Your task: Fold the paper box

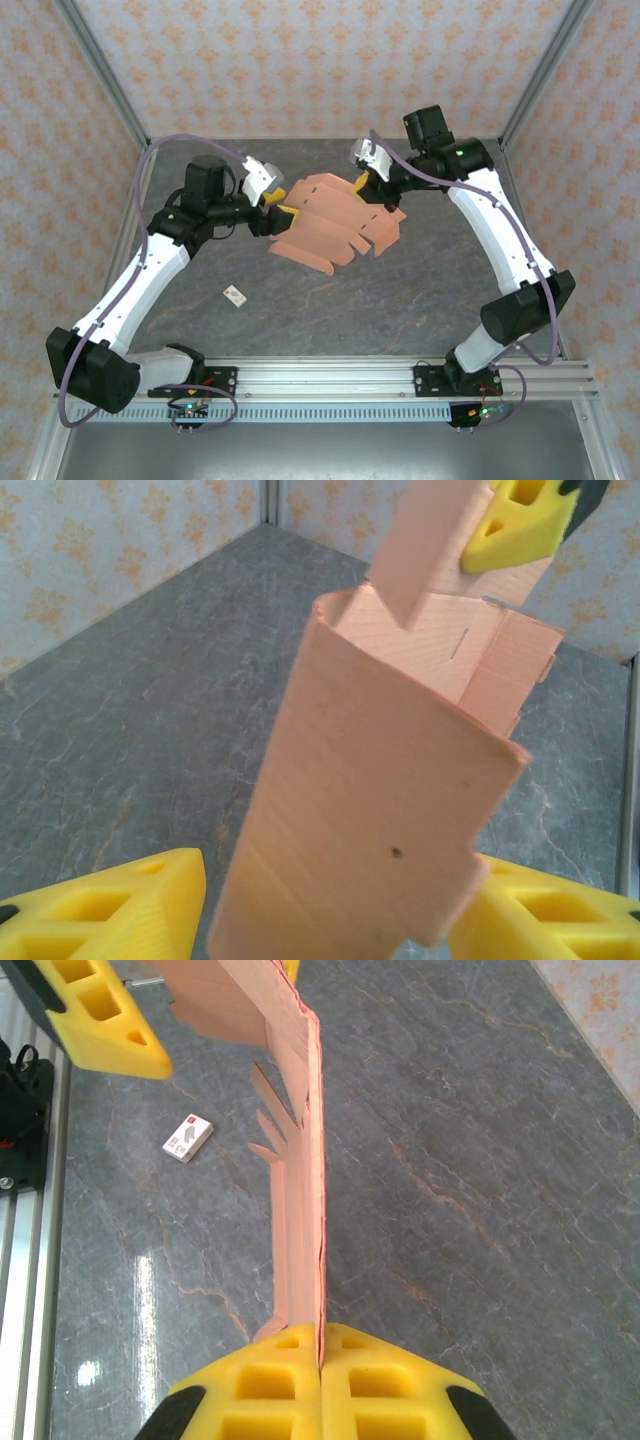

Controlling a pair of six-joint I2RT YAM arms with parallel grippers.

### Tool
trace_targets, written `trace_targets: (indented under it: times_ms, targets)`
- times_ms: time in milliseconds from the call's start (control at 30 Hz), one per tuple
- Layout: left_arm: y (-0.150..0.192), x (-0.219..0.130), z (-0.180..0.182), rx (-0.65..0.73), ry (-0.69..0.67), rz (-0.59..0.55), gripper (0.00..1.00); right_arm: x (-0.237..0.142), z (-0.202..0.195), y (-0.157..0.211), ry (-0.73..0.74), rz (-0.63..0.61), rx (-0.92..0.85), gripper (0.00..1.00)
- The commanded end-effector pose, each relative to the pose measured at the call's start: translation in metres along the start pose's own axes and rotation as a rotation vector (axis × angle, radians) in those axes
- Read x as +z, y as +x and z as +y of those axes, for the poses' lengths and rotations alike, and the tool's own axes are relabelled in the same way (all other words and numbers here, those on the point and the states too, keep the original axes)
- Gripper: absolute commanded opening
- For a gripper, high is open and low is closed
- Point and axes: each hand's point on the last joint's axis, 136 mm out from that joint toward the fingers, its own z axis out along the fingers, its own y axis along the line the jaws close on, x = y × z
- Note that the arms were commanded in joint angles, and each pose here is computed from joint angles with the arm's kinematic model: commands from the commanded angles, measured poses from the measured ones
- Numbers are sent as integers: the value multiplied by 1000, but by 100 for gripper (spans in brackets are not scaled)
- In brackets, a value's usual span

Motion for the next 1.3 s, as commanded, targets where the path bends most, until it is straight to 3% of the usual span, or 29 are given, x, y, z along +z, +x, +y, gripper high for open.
trace_targets:
  times_ms: [0, 200, 367, 500, 700, 833, 1267]
  targets:
    - [-11, -1, 16, 34, -78, -47, 66, -19, 16, -15, -26, -54, -51, 0]
    - [-17, 1, 14, 68, -52, -53, 71, -21, 23, -12, -62, -55, -54, 0]
    - [-13, 10, -4, 67, 113, 7, 67, -25, 26, -15, -67, -74, -71, 0]
    - [-13, 11, -15, 65, 192, 10, 52, -24, 24, -13, -64, -70, -75, 0]
    - [-13, 7, -20, 75, 215, 24, 13, -23, 16, -12, -29, -62, -82, 0]
    - [-18, 4, -26, 51, 241, 4, 0, -20, -1, -11, 65, -46, -61, 0]
    - [-37, 6, -9, -176, 155, -12, 0, -18, -25, -20, 503, -39, -306, 0]
